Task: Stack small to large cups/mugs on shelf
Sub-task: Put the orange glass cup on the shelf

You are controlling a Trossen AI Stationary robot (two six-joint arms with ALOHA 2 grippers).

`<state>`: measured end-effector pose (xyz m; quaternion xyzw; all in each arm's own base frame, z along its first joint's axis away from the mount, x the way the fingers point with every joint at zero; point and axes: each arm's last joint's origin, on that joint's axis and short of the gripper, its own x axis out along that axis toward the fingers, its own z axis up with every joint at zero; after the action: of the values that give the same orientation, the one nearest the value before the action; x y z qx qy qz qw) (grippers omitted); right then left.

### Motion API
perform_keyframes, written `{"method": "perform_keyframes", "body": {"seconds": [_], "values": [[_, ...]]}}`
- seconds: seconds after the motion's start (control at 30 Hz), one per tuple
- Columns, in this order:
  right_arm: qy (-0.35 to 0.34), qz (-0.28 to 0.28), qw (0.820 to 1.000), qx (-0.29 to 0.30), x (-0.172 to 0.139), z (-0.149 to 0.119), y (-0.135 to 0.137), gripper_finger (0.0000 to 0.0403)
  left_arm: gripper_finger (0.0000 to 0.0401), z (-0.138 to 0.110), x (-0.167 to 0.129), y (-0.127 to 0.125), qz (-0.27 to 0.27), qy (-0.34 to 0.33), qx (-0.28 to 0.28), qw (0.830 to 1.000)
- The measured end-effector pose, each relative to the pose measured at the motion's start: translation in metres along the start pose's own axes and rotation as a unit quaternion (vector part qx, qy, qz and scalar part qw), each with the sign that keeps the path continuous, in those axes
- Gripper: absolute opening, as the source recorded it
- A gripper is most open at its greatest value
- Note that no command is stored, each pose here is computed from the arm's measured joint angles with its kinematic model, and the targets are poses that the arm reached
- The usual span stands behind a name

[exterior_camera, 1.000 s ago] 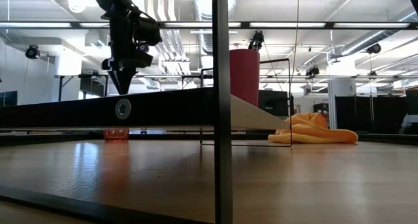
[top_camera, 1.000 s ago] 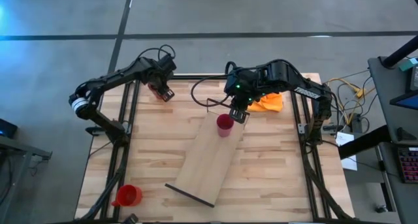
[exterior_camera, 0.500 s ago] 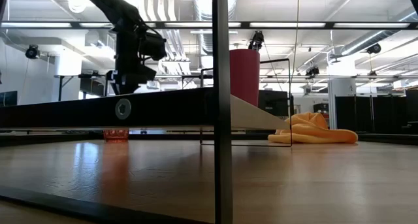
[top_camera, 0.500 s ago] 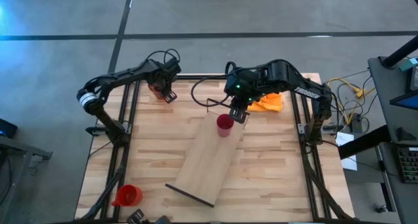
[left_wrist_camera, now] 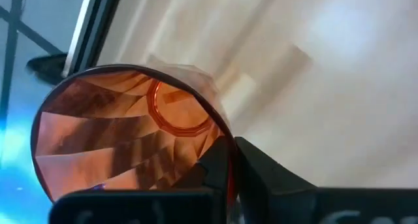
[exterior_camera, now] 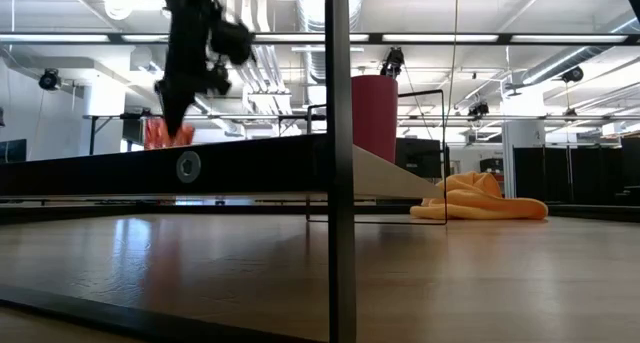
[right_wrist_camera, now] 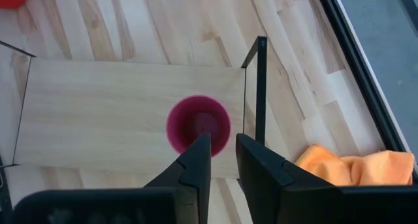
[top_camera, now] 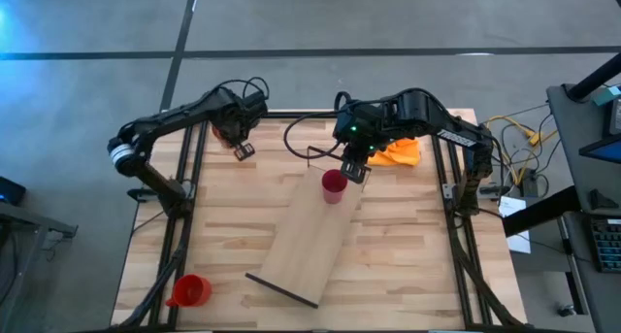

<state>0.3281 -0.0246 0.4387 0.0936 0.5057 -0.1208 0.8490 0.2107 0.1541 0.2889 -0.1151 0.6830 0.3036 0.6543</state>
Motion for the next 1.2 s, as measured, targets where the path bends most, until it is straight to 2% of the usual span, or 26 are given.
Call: {"method": "perform_keyframes", "body": {"seconds": [0.13, 0.2, 0.27, 0.37, 0.47, 0.6, 0.73, 0.83, 1.1, 1.2], "values": [[0.000, 0.000, 1.000, -0.008, 0.000, 0.000, 0.000, 0.0068, 0.0001, -0.026, -0.064, -0.026, -0.024, -0.031, 0.015, 0.999], [0.000, 0.000, 1.000, -0.019, 0.000, 0.000, 0.000, 0.0068, 0.0001, -0.039, -0.095, -0.041, -0.048, -0.086, 0.010, 0.995], [0.000, 0.000, 1.000, -0.026, 0.000, 0.000, 0.000, 0.0068, 0.0001, -0.053, -0.123, -0.057, -0.099, -0.144, -0.002, 0.985], [0.000, 0.000, 1.000, -0.026, 0.000, 0.000, 0.000, 0.0068, 0.0001, -0.071, -0.151, -0.079, -0.167, -0.173, -0.018, 0.970], [0.000, 0.000, 0.999, -0.039, 0.000, 0.000, 0.000, 0.0068, 0.0000, -0.082, -0.164, -0.102, -0.202, -0.174, -0.025, 0.963], [-0.001, 0.000, 0.998, -0.059, 0.000, 0.000, 0.000, 0.0068, 0.0000, -0.083, -0.165, -0.144, -0.226, -0.162, 0.036, 0.960], [-0.001, -0.001, 0.997, -0.072, 0.000, 0.000, -0.001, 0.0068, 0.0000, -0.067, -0.156, -0.190, -0.225, -0.173, 0.109, 0.953], [-0.001, -0.001, 0.997, -0.078, 0.000, 0.000, -0.001, 0.0068, 0.0000, -0.050, -0.151, -0.213, -0.225, -0.176, 0.110, 0.952], [-0.001, -0.002, 0.997, -0.078, 0.000, 0.000, -0.001, 0.0068, 0.0000, -0.016, -0.130, -0.246, -0.202, -0.151, 0.107, 0.962], [-0.001, -0.002, 0.997, -0.078, 0.000, 0.000, -0.001, 0.0068, 0.0000, -0.008, -0.119, -0.261, -0.198, -0.140, 0.129, 0.961]]}}
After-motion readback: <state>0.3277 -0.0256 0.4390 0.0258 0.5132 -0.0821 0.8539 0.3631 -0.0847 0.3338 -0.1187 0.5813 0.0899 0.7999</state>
